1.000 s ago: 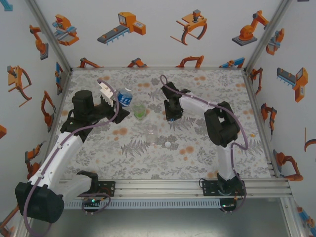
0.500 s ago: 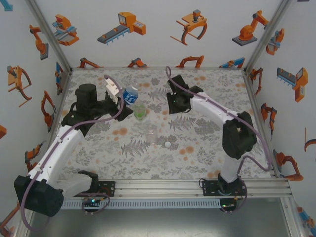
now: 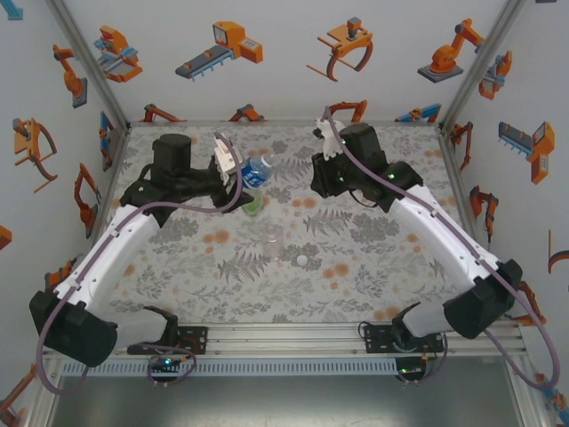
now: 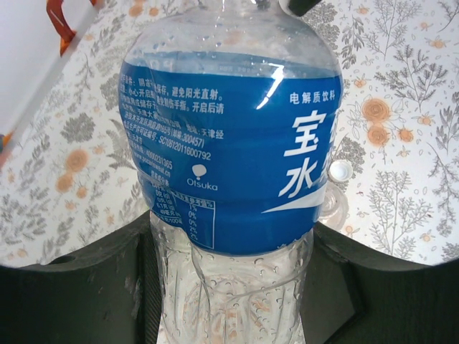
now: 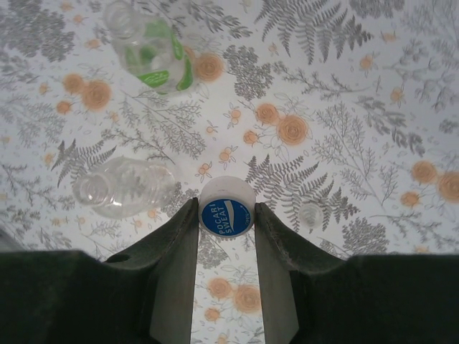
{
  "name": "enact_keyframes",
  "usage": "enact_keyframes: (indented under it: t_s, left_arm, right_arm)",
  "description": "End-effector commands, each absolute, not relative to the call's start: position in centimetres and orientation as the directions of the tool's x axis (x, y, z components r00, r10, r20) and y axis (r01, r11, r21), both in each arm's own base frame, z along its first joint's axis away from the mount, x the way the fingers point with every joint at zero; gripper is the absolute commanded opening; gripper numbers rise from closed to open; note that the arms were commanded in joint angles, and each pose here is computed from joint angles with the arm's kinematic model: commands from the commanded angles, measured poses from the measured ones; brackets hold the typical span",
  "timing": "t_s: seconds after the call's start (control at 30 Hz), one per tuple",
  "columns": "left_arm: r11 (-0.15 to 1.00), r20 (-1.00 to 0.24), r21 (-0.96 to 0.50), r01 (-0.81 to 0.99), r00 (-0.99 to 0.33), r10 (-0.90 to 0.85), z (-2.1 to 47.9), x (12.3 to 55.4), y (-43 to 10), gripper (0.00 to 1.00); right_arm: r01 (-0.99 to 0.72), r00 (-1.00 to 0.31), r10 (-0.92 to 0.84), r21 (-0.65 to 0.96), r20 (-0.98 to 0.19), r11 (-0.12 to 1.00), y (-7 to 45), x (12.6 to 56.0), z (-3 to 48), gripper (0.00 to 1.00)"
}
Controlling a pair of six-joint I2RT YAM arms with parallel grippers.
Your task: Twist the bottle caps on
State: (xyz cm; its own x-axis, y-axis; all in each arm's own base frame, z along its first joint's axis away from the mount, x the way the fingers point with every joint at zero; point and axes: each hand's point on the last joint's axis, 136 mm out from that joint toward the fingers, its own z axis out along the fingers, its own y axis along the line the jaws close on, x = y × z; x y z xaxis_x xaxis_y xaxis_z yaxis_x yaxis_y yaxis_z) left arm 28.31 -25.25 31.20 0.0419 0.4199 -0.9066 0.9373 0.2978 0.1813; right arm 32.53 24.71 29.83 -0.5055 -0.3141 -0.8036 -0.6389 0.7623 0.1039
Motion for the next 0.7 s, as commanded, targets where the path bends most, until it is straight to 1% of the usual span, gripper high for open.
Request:
enact_keyframes:
  t_s: [0.0, 0.03, 0.07, 0.13, 0.2, 0.37, 0.5, 0.67]
  left_arm:
    - [0.192, -0.895, 0.255, 0.947, 0.156, 0.418, 32.5, 27.1, -26.5, 0.0]
    - [0.177, -0.885, 0.271, 0.946, 0.172, 0.434, 32.1, 27.1, -26.7, 0.0]
    - [0.133, -0.867, 0.303, 0.944, 0.215, 0.45, 31.5, 26.6, -27.0, 0.0]
    - [0.066, -0.834, 0.359, 0.931, 0.288, 0.47, 30.3, 25.8, -27.5, 0.0]
    - [0.02, -0.803, 0.399, 0.917, 0.339, 0.491, 29.0, 25.2, -28.0, 0.0]
    - [-0.042, -0.768, 0.417, 0.908, 0.377, 0.518, 27.1, 24.7, -28.5, 0.0]
    - [-0.075, -0.738, 0.443, 0.893, 0.411, 0.535, 26.0, 24.0, -28.3, 0.0]
    - [-0.076, -0.739, 0.433, 0.898, 0.402, 0.54, 25.5, 23.4, -28.2, 0.0]
  right_arm:
    - [-0.772, -0.328, -0.373, 0.018, -0.868, 0.636, 25.2, 29.6, 32.4, 0.19]
    - [-0.792, -0.283, -0.374, -0.005, -0.883, 0.611, 25.2, 29.0, 32.9, 0.18]
    - [-0.812, -0.232, -0.374, -0.033, -0.898, 0.583, 25.2, 28.3, 33.5, 0.17]
    - [-0.821, -0.183, -0.358, -0.058, -0.915, 0.567, 24.9, 27.4, 34.4, 0.16]
    - [-0.849, -0.138, -0.356, -0.074, -0.924, 0.523, 25.1, 26.2, 35.1, 0.15]
    - [-0.916, -0.021, -0.332, -0.116, -0.943, 0.385, 26.0, 23.4, 36.2, 0.12]
    - [-0.937, 0.057, -0.277, -0.147, -0.959, 0.317, 26.4, 21.7, 37.3, 0.11]
    - [-0.963, 0.09, -0.216, -0.14, -0.972, 0.232, 27.2, 20.0, 38.3, 0.09]
